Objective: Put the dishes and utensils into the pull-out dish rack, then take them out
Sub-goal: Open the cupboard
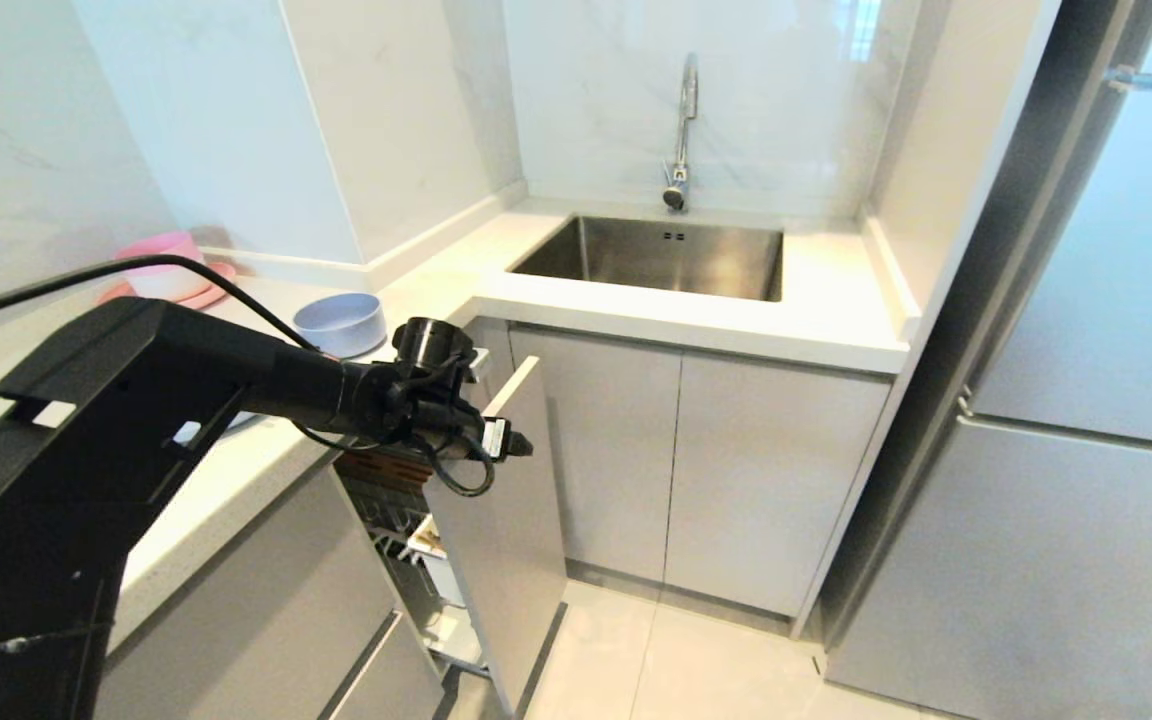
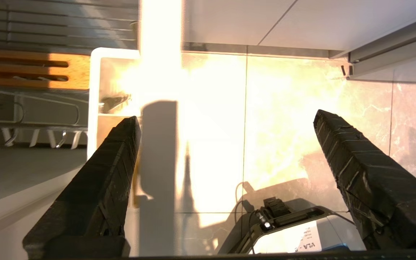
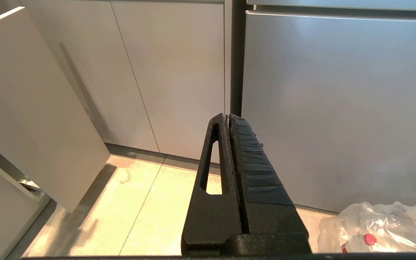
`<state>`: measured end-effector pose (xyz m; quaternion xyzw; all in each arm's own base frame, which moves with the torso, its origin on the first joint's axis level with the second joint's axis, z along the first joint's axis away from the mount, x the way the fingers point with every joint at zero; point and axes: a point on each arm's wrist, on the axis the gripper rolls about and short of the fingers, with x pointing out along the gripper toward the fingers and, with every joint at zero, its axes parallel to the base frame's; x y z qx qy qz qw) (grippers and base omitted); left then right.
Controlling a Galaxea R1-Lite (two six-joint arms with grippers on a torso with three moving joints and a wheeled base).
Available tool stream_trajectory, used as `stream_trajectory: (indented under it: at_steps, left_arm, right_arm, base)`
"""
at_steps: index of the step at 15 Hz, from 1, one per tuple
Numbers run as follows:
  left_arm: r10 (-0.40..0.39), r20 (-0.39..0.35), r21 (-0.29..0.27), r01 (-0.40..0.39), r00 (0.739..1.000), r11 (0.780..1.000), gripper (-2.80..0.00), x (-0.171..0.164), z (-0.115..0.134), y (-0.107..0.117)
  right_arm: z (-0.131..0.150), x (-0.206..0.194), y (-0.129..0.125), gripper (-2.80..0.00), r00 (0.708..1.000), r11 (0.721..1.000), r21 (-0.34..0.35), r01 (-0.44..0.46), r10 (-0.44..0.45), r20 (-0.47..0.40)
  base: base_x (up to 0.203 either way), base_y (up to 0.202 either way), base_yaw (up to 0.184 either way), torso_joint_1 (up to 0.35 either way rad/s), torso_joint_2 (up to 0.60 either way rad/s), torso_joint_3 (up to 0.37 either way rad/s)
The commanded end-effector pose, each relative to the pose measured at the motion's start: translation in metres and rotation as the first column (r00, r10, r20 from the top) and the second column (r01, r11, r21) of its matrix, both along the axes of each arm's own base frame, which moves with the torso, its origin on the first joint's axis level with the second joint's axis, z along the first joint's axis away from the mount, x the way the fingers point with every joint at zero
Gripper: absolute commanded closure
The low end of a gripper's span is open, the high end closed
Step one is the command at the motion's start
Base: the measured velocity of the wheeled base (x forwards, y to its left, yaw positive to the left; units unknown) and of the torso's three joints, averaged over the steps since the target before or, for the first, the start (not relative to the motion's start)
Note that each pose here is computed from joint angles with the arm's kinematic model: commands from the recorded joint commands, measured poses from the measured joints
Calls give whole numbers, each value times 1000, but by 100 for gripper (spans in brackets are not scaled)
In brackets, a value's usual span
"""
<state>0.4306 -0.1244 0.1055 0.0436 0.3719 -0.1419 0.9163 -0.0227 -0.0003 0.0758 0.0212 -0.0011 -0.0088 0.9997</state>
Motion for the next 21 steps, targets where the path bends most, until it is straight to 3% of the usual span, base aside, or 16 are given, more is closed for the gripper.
stream_trajectory:
  at_steps: [1, 12, 21]
  left_arm:
    - [-7, 1, -4, 7, 1000, 1000, -280, -1, 1, -5]
    - [-89, -12, -40, 89, 996, 995, -280, -19, 0, -55]
    - [-198, -27, -60, 196, 980, 979, -280, -45, -7, -116]
  right_arm:
    - [0, 0, 0, 0, 1000, 1000, 1, 1, -1, 0]
    - [0, 0, 0, 0, 1000, 1000, 1, 1, -1, 0]
    - [0, 0, 0, 0, 1000, 1000, 1, -1, 1, 0]
  base:
    - [0, 0, 0, 0, 0, 0]
    - [0, 0, 0, 0, 0, 0]
    - [0, 0, 0, 0, 0, 0]
